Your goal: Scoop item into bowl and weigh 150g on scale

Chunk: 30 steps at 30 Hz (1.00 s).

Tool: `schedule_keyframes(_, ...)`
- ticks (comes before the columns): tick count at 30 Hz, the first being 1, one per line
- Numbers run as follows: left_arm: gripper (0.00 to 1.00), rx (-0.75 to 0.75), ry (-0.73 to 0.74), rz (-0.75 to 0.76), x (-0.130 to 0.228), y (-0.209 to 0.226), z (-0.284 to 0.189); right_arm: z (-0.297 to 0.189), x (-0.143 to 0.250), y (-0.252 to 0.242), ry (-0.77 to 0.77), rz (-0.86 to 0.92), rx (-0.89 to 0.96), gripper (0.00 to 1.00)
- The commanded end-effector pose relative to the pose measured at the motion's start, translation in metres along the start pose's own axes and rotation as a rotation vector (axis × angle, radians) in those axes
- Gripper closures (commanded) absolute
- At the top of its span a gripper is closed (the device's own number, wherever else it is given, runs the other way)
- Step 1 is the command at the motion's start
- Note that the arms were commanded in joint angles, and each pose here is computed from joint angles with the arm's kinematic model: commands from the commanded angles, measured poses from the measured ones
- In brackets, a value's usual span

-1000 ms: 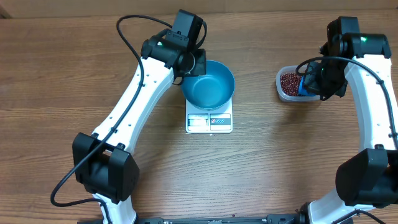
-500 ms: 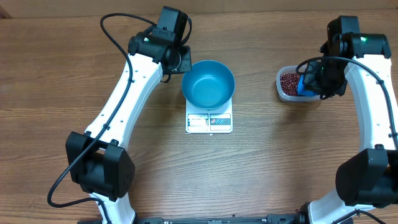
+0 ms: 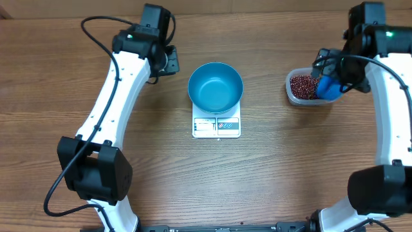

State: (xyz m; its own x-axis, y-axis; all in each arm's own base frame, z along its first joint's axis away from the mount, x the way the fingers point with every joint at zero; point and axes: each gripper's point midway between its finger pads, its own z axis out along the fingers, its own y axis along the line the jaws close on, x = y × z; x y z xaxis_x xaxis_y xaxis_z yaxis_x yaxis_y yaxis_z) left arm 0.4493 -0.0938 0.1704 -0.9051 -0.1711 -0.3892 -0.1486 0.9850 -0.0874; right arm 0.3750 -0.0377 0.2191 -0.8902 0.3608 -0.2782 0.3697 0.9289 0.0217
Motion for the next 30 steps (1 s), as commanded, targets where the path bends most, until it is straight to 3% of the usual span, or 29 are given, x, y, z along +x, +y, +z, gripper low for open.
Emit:
schedule_keyframes(1, 0.68, 0.007, 0.014, -0.014, -0.001, 0.007, -0.002, -0.013, 0.003, -0.005, -0.012, 0.010, 0.004, 0.05)
schedule_keyframes(6, 0.60, -0.004, 0.023, -0.021, 0.000, 0.012, -0.002, -0.007, 0.010, -0.005, 0.015, 0.008, 0.005, 0.05)
schedule_keyframes(9, 0.53, -0.011, 0.025, 0.000, 0.001, 0.014, -0.002, -0.008, 0.003, -0.026, -0.024, 0.093, 0.107, 0.05)
schedule_keyframes(12, 0.32, -0.012, 0.029, 0.008, 0.002, 0.014, -0.002, -0.022, -0.004, -0.056, -0.096, 0.222, 0.204, 0.05)
schedule_keyframes(13, 0.20, -0.012, 0.029, 0.007, 0.002, 0.014, -0.002, -0.028, -0.006, -0.061, -0.116, 0.253, 0.200, 0.05)
schedule_keyframes(14, 0.00, -0.012, 0.029, 0.007, 0.002, 0.014, -0.002, -0.034, -0.008, -0.068, -0.138, 0.280, 0.192, 0.04)
schedule_keyframes(20, 0.00, -0.014, 0.028, 0.008, 0.002, 0.015, -0.002, -0.051, -0.014, -0.101, -0.162, 0.389, -0.006, 0.00)
schedule_keyframes(30, 0.00, -0.013, 0.027, 0.008, 0.001, 0.014, -0.002, 0.014, 0.000, -0.148, -0.102, 0.601, -0.463, 0.03)
